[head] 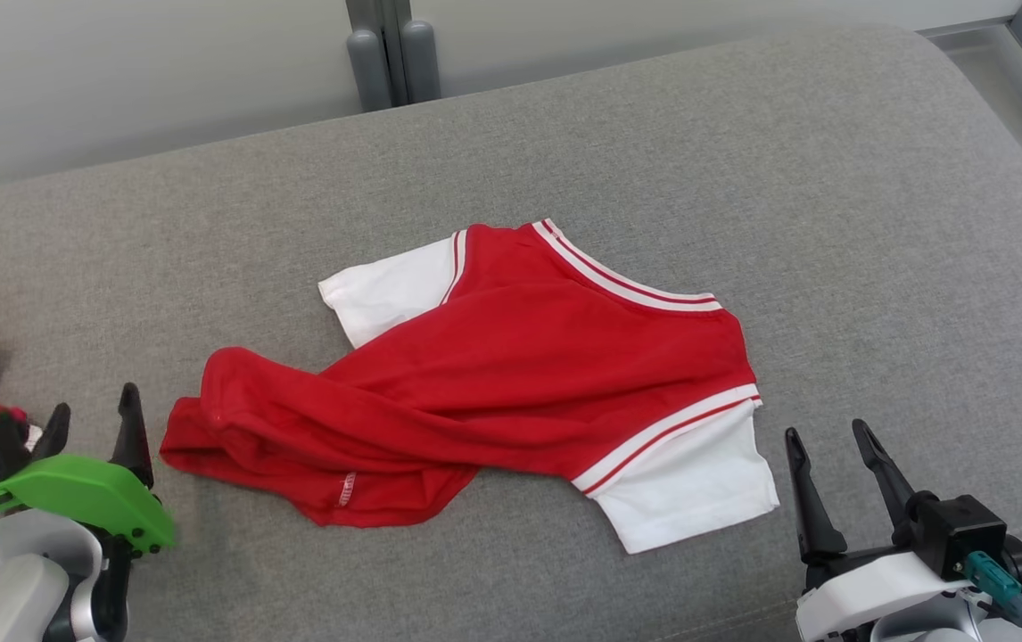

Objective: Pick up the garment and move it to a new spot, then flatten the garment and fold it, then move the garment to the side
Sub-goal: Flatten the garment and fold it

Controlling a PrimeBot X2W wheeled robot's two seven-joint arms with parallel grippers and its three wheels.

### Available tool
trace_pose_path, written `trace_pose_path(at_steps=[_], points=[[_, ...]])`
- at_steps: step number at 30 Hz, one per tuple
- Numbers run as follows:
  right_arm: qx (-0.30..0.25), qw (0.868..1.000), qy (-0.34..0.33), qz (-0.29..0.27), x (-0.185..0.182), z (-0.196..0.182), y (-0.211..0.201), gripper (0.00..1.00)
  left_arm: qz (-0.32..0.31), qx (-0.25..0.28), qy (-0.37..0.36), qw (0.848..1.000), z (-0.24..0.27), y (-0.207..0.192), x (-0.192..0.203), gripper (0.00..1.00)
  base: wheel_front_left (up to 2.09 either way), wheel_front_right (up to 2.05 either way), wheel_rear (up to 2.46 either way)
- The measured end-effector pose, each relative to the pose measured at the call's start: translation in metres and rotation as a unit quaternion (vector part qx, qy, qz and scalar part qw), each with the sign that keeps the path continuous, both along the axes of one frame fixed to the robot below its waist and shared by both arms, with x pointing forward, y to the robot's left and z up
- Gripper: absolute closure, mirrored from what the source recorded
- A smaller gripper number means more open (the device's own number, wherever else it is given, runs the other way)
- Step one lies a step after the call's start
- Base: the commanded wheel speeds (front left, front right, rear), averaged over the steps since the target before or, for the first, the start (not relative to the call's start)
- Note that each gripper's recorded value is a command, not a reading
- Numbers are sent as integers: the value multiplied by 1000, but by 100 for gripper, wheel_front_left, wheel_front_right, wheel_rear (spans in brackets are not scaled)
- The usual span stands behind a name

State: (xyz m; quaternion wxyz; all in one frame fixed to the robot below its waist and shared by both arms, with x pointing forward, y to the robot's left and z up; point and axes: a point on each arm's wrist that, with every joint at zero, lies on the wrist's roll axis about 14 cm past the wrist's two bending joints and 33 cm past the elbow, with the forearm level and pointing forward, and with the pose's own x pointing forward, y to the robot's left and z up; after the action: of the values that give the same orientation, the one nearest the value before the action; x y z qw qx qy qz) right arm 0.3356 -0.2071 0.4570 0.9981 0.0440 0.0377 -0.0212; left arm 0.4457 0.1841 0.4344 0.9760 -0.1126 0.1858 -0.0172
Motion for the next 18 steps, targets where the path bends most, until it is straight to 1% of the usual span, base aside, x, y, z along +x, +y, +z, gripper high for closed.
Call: trace_pose_path(at_steps=[2,4,9,11,18], points=[[0,1000,1,0,0,0,0,0,10,8,-3,1000,5,7,1,0,0,0,0],[0,1000,1,-1,-1,0,0,0,4,-11,-4,1000,8,0,-2,0,0,0,0],[1,1000,2,-4,-2,-1,-2,0,-63,-79,33,994,3,-45,-22,0,0,0,0],[1,1000,3,-4,-2,-2,-2,0,-81,-94,45,991,1,-55,-29,0,0,0,0],[0,1000,3,-3,1,-1,-1,0,-84,-88,78,989,-17,-54,-28,0,0,0,0]])
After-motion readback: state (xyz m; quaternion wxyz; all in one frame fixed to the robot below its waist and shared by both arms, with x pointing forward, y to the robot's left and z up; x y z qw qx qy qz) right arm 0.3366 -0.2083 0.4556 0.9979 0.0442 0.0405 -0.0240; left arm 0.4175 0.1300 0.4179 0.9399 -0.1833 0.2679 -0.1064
